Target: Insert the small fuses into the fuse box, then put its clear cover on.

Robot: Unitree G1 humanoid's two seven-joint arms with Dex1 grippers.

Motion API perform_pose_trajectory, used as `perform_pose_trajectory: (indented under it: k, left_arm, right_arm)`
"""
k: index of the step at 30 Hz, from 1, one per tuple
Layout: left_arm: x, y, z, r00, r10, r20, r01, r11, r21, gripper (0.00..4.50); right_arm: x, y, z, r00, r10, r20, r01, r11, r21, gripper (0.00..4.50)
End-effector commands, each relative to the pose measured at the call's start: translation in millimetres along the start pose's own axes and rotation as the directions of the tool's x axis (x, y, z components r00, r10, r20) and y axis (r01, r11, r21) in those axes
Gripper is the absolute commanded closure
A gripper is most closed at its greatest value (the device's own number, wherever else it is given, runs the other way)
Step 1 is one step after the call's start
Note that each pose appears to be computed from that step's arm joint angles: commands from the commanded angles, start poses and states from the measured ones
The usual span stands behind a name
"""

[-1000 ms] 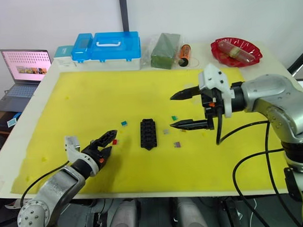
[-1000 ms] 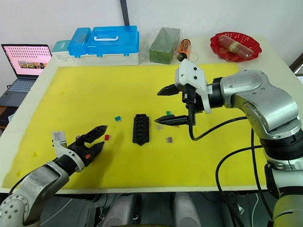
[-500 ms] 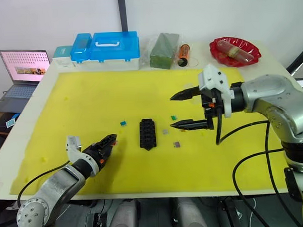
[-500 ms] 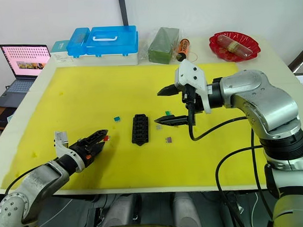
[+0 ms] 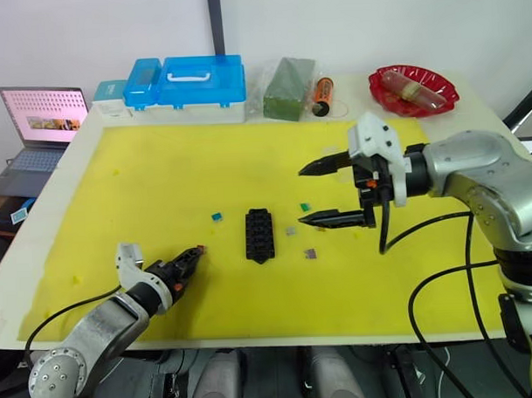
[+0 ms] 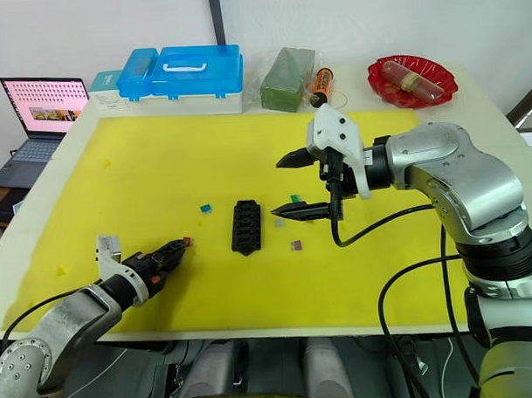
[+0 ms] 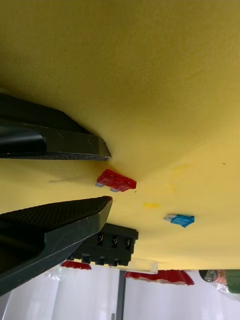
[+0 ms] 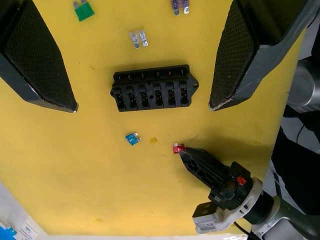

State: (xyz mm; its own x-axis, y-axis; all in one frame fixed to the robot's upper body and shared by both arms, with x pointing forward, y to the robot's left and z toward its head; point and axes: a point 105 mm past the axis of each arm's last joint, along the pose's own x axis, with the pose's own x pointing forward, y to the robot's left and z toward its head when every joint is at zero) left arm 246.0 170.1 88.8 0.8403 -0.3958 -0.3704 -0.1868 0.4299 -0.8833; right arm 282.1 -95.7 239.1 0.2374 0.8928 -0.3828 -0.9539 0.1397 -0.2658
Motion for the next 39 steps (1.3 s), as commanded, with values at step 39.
perform_pose_trajectory:
  k: [39]
  left_arm:
    - [-42, -145, 27, 0.69, -0.347, -0.635, 0.723, 0.303, 0.621, 4.46]
  right_arm:
    - [-3, 1, 42, 0.984, 0.109, 0.144, -0.127, 0.984, 0.122, 0.0]
